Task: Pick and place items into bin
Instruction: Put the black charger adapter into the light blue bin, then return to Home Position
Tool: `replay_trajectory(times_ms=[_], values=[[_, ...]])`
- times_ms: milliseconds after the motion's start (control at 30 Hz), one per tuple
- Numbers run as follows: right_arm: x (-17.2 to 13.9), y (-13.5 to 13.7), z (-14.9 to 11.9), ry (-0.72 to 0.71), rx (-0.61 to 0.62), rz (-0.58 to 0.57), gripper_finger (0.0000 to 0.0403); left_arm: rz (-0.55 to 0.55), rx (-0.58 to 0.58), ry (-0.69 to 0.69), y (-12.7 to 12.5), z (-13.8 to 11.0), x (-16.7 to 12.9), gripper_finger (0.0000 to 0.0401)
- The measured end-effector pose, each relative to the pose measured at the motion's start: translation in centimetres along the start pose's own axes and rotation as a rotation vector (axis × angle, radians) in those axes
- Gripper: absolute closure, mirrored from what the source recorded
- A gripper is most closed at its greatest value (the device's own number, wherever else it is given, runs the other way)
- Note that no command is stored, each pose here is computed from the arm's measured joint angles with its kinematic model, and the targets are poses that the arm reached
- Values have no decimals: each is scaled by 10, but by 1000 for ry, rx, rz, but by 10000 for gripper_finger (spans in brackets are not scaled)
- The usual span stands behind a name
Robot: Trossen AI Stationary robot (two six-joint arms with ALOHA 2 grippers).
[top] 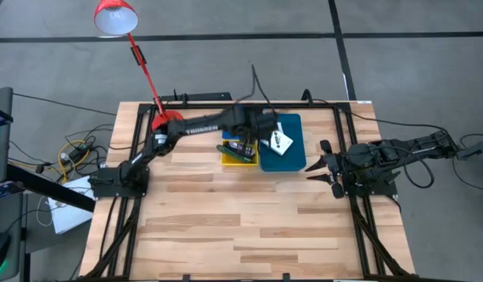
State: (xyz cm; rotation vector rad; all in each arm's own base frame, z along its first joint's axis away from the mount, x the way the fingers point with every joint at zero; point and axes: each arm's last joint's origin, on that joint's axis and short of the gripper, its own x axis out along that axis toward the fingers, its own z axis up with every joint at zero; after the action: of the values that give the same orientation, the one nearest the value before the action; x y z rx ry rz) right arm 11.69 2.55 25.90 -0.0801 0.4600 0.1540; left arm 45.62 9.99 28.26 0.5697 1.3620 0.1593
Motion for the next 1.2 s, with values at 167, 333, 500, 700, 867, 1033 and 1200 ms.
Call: replay_trajectory(times_ms=[167,333,500,700,867,1033,1200], values=[[0,0,0,2,0,0,294,-24,-62,5,24,-15,11,262],[0,0,0,2,0,0,294,-14,-99,7,37,-23,17,261],[0,0,0,2,0,0,294,-13,-114,9,43,-27,20,246],[0,0,0,2,0,0,294,-33,-118,-8,43,-26,20,226],[0,0,0,2,0,0,294,-17,-131,-40,45,-23,20,224],[0,0,0,5,0,0,294,-46,-225,-62,44,-22,20,224],[0,0,0,3,0,0,294,-286,-345,-194,43,-21,19,223]])
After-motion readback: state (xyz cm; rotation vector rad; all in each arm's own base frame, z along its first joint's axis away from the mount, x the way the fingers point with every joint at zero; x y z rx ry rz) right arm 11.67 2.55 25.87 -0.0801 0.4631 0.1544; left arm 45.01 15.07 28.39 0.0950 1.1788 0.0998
